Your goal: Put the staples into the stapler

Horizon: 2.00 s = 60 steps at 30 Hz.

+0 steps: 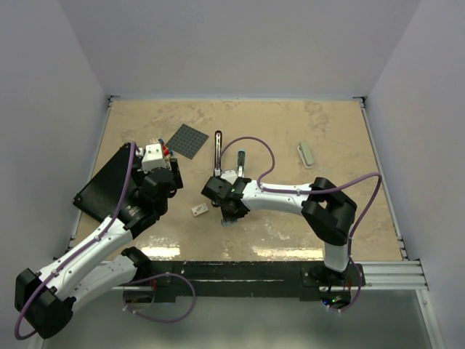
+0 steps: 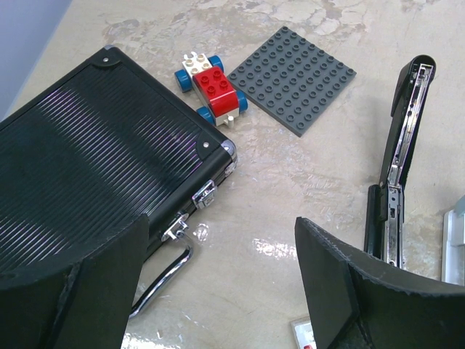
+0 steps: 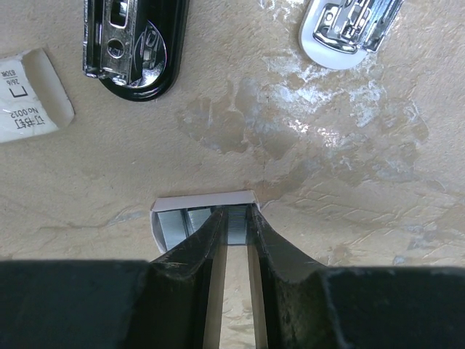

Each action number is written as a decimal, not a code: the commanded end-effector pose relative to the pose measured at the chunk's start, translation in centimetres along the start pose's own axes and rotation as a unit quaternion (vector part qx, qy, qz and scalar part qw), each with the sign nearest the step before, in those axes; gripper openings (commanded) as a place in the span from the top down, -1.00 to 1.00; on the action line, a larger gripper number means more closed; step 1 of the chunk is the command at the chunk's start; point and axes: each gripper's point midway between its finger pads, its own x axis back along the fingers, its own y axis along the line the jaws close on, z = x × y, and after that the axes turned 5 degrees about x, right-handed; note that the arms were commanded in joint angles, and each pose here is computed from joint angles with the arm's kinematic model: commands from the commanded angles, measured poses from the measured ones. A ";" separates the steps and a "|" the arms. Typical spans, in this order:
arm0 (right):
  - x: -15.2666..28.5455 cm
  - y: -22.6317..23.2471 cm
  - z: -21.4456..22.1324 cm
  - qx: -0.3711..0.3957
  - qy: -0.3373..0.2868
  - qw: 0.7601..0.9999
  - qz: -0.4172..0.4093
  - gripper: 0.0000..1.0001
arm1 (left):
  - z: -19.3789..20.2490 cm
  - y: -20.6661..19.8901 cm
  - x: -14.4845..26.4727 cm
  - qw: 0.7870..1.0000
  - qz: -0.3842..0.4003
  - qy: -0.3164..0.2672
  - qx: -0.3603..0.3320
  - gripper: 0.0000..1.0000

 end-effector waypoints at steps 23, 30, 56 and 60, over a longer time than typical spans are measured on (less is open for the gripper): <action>-0.4 1.5 0.4 -0.002 0.015 0.999 -0.039 0.53 | -0.8 0.1 0.1 1.000 -0.001 -0.021 0.008 -0.71; 0.6 1.3 -0.5 -0.011 0.001 0.999 -0.040 0.53 | -0.9 0.1 0.1 1.000 -0.001 -0.021 0.010 -0.71; 1.2 1.2 -1.0 -0.012 -0.005 0.999 -0.038 0.78 | -0.9 -0.1 0.2 1.000 0.002 -0.023 0.009 -0.71; 2.2 1.4 -1.8 -0.019 -0.020 0.998 -0.050 0.84 | -0.9 -0.2 0.2 1.000 0.005 -0.021 0.008 -0.71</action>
